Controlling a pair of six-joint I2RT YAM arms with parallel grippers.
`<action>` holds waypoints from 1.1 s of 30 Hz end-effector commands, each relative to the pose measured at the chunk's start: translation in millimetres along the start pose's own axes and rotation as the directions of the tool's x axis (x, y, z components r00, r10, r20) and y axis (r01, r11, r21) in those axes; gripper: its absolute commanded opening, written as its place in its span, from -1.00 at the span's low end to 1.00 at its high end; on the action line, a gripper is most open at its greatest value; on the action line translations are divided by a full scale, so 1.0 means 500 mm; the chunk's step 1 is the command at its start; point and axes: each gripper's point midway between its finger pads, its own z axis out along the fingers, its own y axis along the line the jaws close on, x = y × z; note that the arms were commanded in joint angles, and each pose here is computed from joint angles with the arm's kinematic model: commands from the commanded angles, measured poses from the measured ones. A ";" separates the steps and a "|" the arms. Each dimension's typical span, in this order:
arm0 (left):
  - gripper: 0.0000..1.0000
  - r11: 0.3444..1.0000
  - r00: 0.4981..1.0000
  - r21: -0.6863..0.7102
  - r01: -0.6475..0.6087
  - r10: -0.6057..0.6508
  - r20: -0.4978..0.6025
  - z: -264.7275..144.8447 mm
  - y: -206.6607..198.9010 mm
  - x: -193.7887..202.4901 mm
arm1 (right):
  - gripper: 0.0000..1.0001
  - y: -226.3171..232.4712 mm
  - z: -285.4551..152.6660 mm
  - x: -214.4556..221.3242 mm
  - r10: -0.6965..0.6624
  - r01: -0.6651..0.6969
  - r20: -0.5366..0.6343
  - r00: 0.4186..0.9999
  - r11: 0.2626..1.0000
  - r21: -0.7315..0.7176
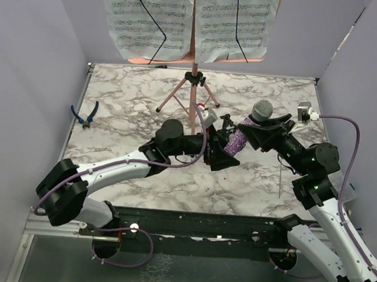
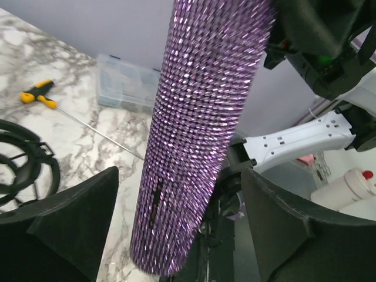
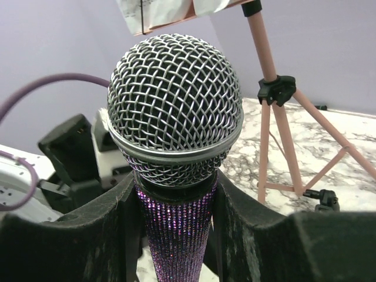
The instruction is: Set up the instrument practice props
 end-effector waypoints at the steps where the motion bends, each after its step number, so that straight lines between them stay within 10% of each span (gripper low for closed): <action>1: 0.58 0.998 1.000 0.050 -0.026 0.026 -0.009 0.047 -0.016 0.011 | -0.99 0.046 -0.011 -0.032 0.023 -0.018 0.059 0.998 0.996 -0.083; 11: -1.00 0.999 0.999 0.027 -0.037 0.036 0.025 0.034 -0.010 0.012 | -0.84 0.011 -0.008 -0.012 0.005 -0.005 0.005 1.000 1.000 0.005; 23: -1.00 0.963 0.977 -0.166 -0.213 0.211 -0.033 -0.047 0.027 0.016 | 0.91 0.000 -0.030 0.038 -0.057 0.064 -0.186 0.981 0.997 0.034; 33: -1.00 0.925 0.939 -0.192 -0.328 0.296 -0.177 -0.130 0.018 0.054 | 1.00 0.064 -0.032 0.076 -0.009 -0.041 -0.309 0.951 0.987 -0.154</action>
